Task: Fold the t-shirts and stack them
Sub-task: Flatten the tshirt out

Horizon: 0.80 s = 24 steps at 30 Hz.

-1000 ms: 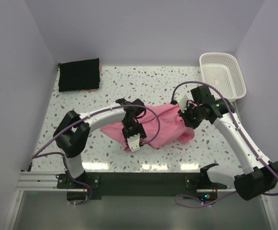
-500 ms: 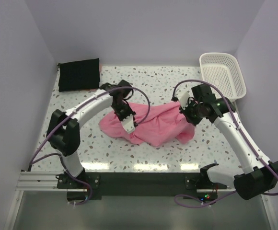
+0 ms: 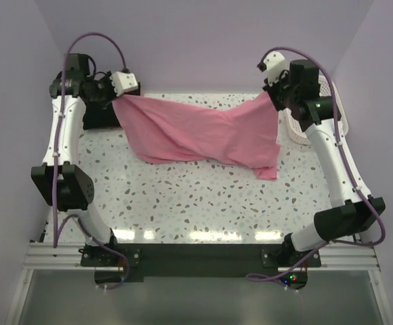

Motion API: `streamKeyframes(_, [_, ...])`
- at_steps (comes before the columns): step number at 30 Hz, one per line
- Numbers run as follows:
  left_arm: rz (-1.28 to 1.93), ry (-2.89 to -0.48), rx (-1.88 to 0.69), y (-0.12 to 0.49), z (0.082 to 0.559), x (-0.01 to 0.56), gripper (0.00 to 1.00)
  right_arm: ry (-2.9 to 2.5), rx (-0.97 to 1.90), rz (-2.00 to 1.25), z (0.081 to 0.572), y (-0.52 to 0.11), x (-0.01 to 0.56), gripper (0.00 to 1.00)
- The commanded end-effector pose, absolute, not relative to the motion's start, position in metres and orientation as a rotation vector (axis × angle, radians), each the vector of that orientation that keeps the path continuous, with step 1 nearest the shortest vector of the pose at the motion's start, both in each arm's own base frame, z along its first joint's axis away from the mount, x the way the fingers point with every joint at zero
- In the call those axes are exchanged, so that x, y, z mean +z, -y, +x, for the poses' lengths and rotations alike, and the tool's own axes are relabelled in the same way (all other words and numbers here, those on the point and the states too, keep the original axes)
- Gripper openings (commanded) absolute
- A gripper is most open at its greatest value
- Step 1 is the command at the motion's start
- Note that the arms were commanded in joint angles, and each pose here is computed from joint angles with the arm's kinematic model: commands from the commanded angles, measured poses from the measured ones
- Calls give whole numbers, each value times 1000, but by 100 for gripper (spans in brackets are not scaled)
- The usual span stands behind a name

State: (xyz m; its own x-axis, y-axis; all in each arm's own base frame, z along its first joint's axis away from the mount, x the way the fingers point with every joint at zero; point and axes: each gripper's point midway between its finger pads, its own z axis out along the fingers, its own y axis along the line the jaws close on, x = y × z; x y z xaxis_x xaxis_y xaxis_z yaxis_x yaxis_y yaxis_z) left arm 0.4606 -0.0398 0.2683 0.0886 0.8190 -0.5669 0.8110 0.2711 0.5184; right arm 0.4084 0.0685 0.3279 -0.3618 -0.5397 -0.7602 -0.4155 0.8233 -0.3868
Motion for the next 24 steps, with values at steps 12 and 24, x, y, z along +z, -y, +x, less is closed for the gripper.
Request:
streamKeyframes(12, [605, -1506, 116, -34, 515, 442, 0, -1434, -415, -373, 477, -44, 533, 0])
streamKeyframes(24, [574, -1252, 227, -21, 434, 528, 0, -1163, -483, -257, 400, -19, 645, 0])
